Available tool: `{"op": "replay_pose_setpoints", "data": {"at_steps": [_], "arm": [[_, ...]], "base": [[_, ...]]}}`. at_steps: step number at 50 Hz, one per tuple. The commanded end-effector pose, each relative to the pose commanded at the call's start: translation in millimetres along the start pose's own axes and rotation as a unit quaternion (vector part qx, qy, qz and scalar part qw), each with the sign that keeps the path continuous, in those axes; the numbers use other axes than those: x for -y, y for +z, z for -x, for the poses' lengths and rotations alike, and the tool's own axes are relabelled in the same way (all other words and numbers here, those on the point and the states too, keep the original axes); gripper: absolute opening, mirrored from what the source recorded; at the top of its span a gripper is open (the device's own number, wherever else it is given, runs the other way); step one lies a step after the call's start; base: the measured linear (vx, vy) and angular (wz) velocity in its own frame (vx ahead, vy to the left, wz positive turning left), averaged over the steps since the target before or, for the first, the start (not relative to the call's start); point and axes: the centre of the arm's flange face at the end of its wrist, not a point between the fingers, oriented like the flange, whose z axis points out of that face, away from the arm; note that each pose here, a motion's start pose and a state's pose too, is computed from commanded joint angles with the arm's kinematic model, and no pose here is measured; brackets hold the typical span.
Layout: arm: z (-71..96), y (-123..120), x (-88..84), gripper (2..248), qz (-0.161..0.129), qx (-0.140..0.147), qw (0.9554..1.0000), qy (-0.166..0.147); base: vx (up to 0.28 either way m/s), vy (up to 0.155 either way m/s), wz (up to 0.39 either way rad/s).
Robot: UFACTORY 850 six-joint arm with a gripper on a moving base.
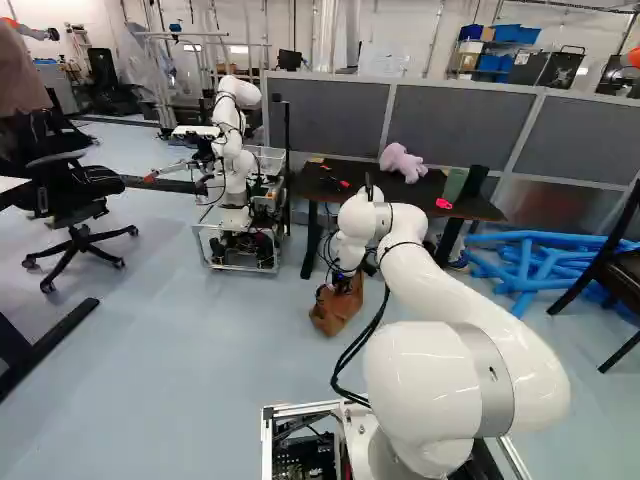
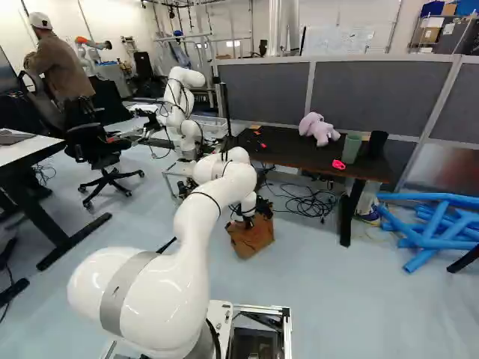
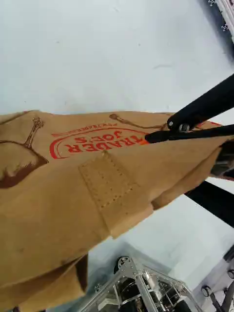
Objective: Pick up the bag on the ground and place it on the table
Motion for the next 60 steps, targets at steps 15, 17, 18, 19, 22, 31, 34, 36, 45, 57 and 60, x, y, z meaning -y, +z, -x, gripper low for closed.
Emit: {"op": "replay_pose_setpoints", "data": {"at_steps": [15, 17, 18, 19, 22, 31, 34, 36, 45, 57, 60], "arm": [[7.6, -24, -1.8, 26, 0.004, 0.026, 0.9995, 0.019], [8.5, -27, -2.4, 26, 0.005, 0.027, 0.9994, 0.021], [9.0, -29, -2.8, 26, 0.006, 0.028, 0.9993, 0.022], [9.4, -30, -3.2, 26, 0.006, 0.029, 0.9993, 0.023], [10.8, -35, -4.5, 26, 0.008, 0.031, 0.9992, 0.024], [15.3, -50, -9.3, 26, 0.015, 0.036, 0.9990, 0.024], [16.9, -55, -11.2, 26, 0.018, 0.038, 0.9989, 0.021], [17.9, -59, -12.5, 26, 0.020, 0.039, 0.9989, 0.018], [23.0, -74, -18.9, 26, 0.029, 0.044, 0.9986, 0.002], [29.7, -94, -27.6, 26, 0.040, 0.050, 0.9977, -0.020], [31.3, -99, -29.6, 26, 0.042, 0.052, 0.9974, -0.026]], "base": [[0.000, 0.000, 0.000], [0.000, 0.000, 0.000], [0.000, 0.000, 0.000], [0.000, 0.000, 0.000], [0.000, 0.000, 0.000], [0.000, 0.000, 0.000], [0.000, 0.000, 0.000], [0.000, 0.000, 0.000], [0.000, 0.000, 0.000], [0.000, 0.000, 0.000], [0.000, 0.000, 0.000]]}}
